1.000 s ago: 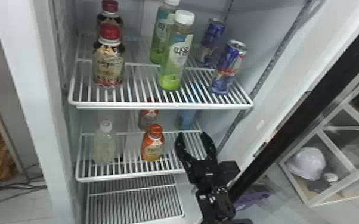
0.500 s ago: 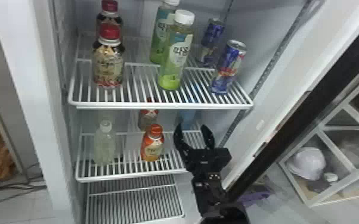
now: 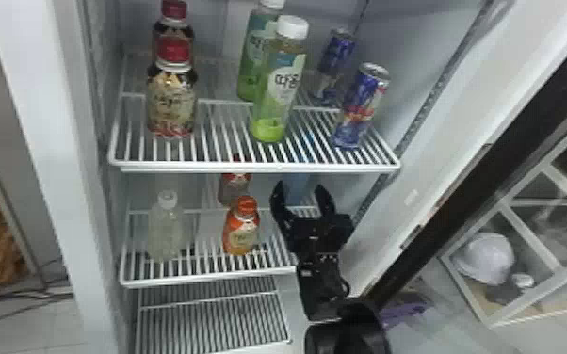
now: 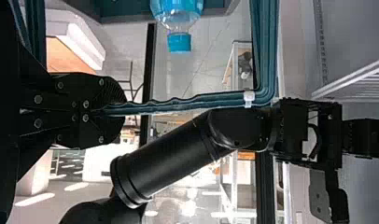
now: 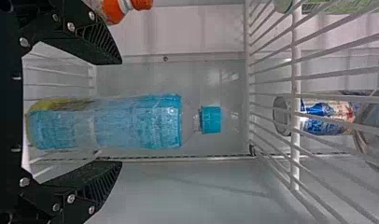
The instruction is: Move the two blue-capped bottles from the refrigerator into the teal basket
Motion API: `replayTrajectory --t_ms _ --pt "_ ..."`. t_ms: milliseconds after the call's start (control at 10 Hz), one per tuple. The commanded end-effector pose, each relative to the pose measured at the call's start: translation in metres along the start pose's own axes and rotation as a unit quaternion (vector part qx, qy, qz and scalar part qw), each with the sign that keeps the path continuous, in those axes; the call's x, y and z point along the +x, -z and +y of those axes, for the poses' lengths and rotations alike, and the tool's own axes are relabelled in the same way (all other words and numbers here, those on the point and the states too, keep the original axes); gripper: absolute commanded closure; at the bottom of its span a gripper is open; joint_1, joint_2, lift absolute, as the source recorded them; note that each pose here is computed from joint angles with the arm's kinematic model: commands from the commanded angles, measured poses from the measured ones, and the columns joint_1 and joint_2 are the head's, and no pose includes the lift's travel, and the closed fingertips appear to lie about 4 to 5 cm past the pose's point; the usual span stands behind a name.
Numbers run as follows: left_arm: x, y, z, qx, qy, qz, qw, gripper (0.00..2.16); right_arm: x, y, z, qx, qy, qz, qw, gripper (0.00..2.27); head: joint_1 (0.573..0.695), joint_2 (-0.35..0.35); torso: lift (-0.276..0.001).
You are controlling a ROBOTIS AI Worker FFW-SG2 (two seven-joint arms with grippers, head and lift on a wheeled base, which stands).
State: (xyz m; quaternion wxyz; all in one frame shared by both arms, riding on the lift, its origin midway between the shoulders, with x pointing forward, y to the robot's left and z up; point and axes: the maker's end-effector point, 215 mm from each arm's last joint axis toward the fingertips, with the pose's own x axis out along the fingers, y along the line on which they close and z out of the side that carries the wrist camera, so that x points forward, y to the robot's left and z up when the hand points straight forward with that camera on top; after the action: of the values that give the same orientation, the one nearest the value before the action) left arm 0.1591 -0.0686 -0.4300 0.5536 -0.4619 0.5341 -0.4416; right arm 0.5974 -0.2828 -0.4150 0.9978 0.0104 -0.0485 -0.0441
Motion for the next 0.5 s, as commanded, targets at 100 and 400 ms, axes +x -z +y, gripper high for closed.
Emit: replayTrajectory --t_ms 100,400 --pt "0.002 -0.001 -0.001 0.001 0.002 0.001 1.0000 1.18 0.015 -0.003 -0.004 -0.008 0.007 0.003 1.000 0.24 0.695 -0.350 -0.136" --pt "0.003 -0.003 -0.001 0.000 0.003 0.000 1.0000 1.18 0.033 -0.001 -0.004 -0.017 0.002 0.022 1.000 0.23 0.695 -0.350 -0.136"
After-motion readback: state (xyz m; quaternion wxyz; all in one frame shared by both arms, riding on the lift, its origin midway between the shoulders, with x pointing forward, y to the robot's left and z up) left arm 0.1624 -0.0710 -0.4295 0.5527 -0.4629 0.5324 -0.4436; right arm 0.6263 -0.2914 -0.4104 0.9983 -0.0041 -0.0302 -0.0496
